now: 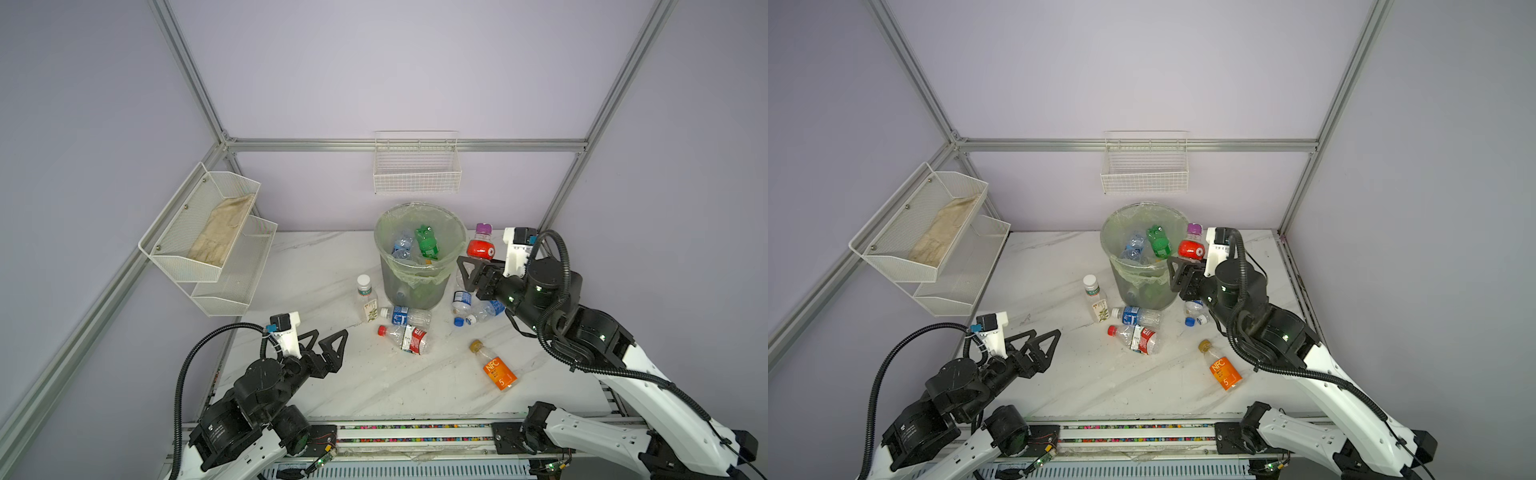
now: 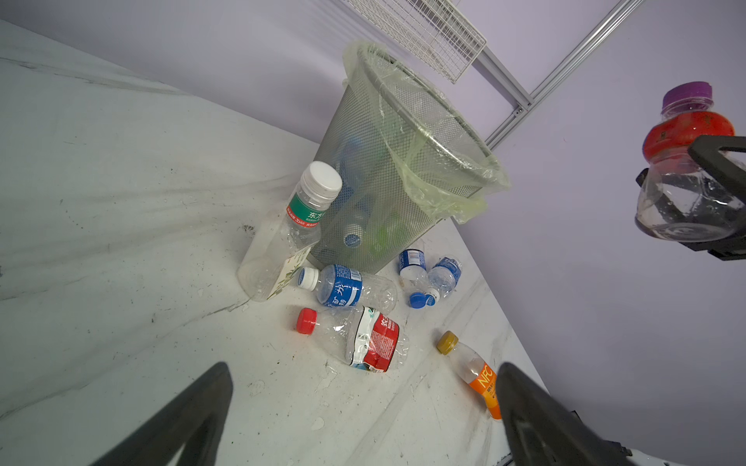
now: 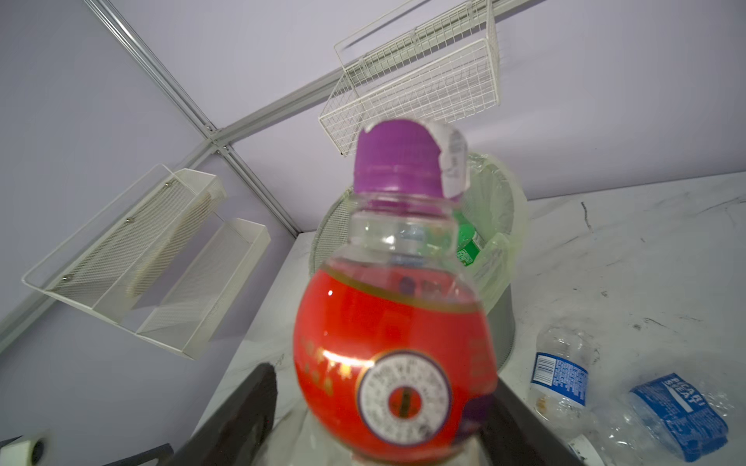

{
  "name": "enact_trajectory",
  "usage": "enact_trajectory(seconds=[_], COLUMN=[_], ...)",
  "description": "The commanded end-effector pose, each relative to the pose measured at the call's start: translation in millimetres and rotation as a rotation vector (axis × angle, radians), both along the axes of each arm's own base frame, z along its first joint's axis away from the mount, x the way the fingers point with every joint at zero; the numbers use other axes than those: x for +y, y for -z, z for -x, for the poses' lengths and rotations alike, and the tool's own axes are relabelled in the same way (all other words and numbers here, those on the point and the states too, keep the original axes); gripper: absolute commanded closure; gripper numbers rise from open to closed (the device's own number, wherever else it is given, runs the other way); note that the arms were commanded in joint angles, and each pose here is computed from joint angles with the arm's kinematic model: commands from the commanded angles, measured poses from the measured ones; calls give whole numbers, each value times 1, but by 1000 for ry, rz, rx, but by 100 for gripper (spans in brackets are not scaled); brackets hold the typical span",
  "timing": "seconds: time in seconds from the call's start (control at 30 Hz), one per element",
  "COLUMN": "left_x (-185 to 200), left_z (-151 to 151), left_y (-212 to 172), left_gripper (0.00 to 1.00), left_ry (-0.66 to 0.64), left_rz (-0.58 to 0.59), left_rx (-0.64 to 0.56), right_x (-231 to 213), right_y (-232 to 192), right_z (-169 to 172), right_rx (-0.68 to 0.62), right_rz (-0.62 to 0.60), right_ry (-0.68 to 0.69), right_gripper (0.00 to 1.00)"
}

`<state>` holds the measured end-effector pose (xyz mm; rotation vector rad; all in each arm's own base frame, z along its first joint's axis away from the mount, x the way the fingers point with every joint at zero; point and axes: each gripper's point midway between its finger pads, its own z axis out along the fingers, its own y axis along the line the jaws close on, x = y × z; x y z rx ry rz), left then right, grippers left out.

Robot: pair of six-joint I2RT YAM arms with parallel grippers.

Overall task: Throw the plastic bottles in the bin
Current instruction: 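Carry the purple-capped bottle with the right gripper over the bin and release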

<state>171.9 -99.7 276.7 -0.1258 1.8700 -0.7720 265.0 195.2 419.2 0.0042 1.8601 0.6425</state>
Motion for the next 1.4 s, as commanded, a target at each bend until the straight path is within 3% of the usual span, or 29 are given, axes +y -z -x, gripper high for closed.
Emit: enact_trajectory(seconds=[0.0, 0.33, 0.43, 0.5, 0.67, 0.7, 0.77, 0.87, 1.07, 1.37], left_x=[-7, -11, -12, -12, -13, -13, -12, -8, 1, -6], left_z=[-4, -3, -2, -1, 1, 2, 5, 10, 13, 12], left_y=[15, 25, 26, 25, 23, 22, 22, 21, 24, 29], left_gripper=[0, 0, 0, 0, 0, 0, 0, 0, 0, 0], left_ry=[12, 28, 36, 39, 49, 52, 58, 58, 37, 57], left_rz=[-18, -8, -5, 2, 10, 13, 15, 12, 10, -2], left_rx=[30, 58, 63, 63, 68, 69, 73, 76, 68, 99], right_x=[-10, 11, 23, 38, 77, 85, 95, 93, 88, 50], right_y=[-22, -67, -70, -59, -9, 5, 22, 16, -26, -32], right_z=[-7, -34, -51, -70, -123, -132, -143, -141, -104, -69], right_rx=[-49, -132, -138, -113, 4, 34, 81, 107, -16, -27], right_rz=[75, 76, 113, 161, 261, 296, 352, 358, 262, 173], right_ry=[59, 82, 105, 124, 96, 92, 85, 129, 92, 106], right_gripper=[100, 100, 96, 89, 84, 65, 5, 3, 2, 2])
